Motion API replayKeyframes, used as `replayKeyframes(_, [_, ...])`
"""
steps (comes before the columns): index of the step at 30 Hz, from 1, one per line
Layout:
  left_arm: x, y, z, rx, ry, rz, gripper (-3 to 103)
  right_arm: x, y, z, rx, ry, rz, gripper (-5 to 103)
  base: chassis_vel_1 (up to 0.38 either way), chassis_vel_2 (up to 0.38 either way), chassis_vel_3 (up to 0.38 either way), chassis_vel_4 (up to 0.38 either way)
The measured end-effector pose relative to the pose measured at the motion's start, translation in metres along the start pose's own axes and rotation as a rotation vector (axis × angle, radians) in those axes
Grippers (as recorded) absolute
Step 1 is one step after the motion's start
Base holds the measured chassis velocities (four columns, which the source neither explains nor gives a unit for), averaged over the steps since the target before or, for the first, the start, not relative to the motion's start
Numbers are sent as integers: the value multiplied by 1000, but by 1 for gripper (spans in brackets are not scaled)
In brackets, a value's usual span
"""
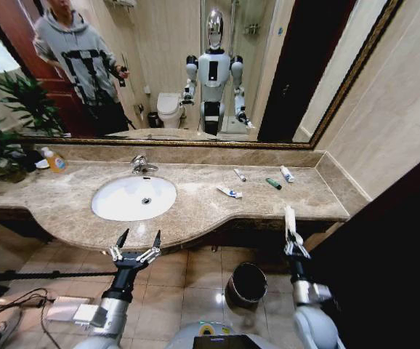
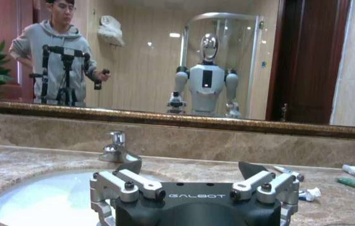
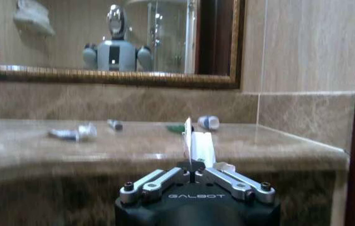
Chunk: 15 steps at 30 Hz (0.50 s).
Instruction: Pick up the trash from the sink and place it in the trash bin.
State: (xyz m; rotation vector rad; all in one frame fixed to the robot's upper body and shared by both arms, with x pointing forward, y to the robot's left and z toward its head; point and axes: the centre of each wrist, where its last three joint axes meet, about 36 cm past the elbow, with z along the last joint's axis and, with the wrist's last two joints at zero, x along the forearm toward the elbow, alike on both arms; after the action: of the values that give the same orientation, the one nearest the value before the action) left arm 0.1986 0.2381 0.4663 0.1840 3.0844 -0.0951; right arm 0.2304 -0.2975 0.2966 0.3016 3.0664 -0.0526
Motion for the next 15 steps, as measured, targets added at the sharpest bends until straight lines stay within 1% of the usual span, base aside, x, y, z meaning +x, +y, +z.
replayKeyframes(3, [0, 0, 0, 0, 0, 0, 100, 13, -3, 24, 11, 62, 5, 0, 0, 0, 0, 0])
replayKeyframes(4, [0, 0, 0, 0, 0, 0, 100, 13, -3, 24, 11, 62, 5, 0, 0, 0, 0, 0])
replayKeyframes(6, [0, 0, 0, 0, 0, 0, 100, 22, -3, 43, 7, 119, -5, 0, 0, 0, 0, 0])
replayKeyframes(8, [0, 0, 0, 0, 0, 0, 100, 26, -9, 69, 14, 199, -25, 0, 0, 0, 0, 0])
replayKeyframes(10, [0, 0, 0, 0, 0, 0, 100, 26, -11, 76, 19, 217, -32, 0, 0, 0, 0, 0])
replayKeyframes(12, [0, 0, 0, 0, 0, 0, 100, 27, -20, 104, 58, 313, -76, 0, 0, 0, 0, 0])
replayKeyframes(13, [0, 0, 0, 0, 0, 0, 100, 27, -20, 104, 58, 313, -76, 0, 0, 0, 0, 0])
replayKeyframes(14, [0, 0, 0, 0, 0, 0, 100, 28, -25, 119, 90, 377, -106, 0, 0, 0, 0, 0])
replayKeyframes(15, [0, 0, 0, 0, 0, 0, 100, 29, -26, 126, 108, 409, -119, 0, 0, 0, 0, 0])
